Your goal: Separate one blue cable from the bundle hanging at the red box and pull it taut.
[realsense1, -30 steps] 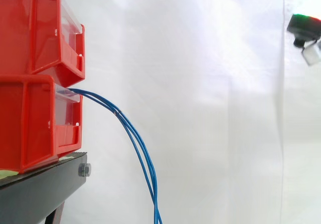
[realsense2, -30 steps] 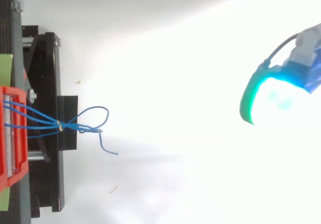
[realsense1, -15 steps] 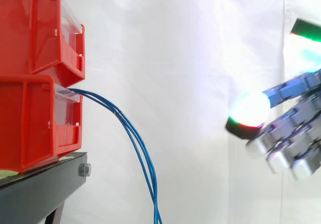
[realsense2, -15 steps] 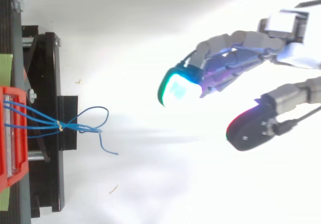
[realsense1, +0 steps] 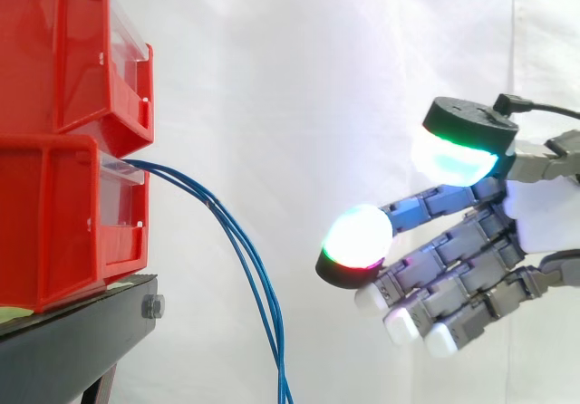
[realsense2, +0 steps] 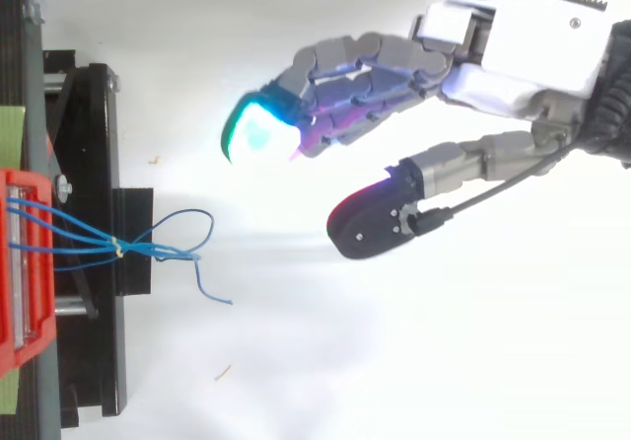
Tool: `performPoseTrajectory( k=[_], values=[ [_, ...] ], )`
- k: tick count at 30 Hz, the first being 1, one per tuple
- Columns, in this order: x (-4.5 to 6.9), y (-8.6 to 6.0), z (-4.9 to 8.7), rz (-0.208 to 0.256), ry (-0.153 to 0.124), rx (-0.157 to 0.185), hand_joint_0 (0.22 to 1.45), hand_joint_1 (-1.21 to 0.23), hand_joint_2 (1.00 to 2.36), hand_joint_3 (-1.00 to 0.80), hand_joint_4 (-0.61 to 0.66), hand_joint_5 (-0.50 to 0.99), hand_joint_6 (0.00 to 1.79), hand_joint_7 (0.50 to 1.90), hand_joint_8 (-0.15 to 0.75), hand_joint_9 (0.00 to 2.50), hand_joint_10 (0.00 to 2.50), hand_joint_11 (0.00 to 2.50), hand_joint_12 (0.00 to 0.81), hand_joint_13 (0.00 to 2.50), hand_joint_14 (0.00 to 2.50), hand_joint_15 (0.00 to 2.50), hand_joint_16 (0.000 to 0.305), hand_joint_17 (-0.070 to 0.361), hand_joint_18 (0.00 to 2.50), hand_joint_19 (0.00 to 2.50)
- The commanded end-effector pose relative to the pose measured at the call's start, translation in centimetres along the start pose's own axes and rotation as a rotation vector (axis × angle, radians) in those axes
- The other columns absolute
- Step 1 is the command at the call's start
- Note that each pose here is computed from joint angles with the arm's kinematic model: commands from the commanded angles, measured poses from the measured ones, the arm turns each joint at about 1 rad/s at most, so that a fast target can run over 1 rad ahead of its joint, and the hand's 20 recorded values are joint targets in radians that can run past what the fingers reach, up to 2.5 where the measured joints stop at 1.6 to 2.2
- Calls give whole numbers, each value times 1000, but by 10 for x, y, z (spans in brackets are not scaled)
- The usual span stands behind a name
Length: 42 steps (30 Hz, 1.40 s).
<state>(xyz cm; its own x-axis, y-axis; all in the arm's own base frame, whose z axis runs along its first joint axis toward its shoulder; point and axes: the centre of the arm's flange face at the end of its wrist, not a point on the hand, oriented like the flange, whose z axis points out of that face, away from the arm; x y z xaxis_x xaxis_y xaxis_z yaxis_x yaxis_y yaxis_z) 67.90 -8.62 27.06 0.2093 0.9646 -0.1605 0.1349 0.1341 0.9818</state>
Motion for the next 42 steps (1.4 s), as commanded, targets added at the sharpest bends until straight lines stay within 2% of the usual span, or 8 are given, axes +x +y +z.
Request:
performPoseTrajectory(
  k=[1,4,7,10,23,29,36,42],
  values=[
    [2,-9,8,-25,-24,-18,502,-702,1000,-500,243,-226,502,863,320,512,8,326,365,684,8,262,43,96,658,152],
    [8,-25,18,-22,-25,-24,503,-692,1000,-500,246,-225,502,865,319,514,10,321,366,685,8,255,42,95,656,158],
    [11,-25,26,-15,-25,-34,505,-677,1000,-500,246,-224,502,861,322,520,8,324,364,687,8,260,42,95,657,165],
    [18,-37,49,8,-1,-32,504,-674,1000,-500,247,-223,502,858,322,525,8,326,364,688,10,259,42,95,657,168],
    [18,-23,58,61,87,-84,506,-658,1000,-500,251,-219,502,861,324,542,8,335,365,703,9,270,42,95,663,190],
    [18,-17,62,72,96,-128,509,-652,1000,-500,254,-216,502,858,324,544,8,332,367,708,9,271,42,96,669,191],
    [18,-16,62,128,106,-135,512,-643,1000,-500,255,-216,502,858,325,544,9,336,368,711,9,282,42,95,671,197],
    [25,-36,73,133,106,-149,515,-636,1000,-500,254,-215,502,854,324,546,9,337,369,716,9,283,43,96,682,213]
  ],
)
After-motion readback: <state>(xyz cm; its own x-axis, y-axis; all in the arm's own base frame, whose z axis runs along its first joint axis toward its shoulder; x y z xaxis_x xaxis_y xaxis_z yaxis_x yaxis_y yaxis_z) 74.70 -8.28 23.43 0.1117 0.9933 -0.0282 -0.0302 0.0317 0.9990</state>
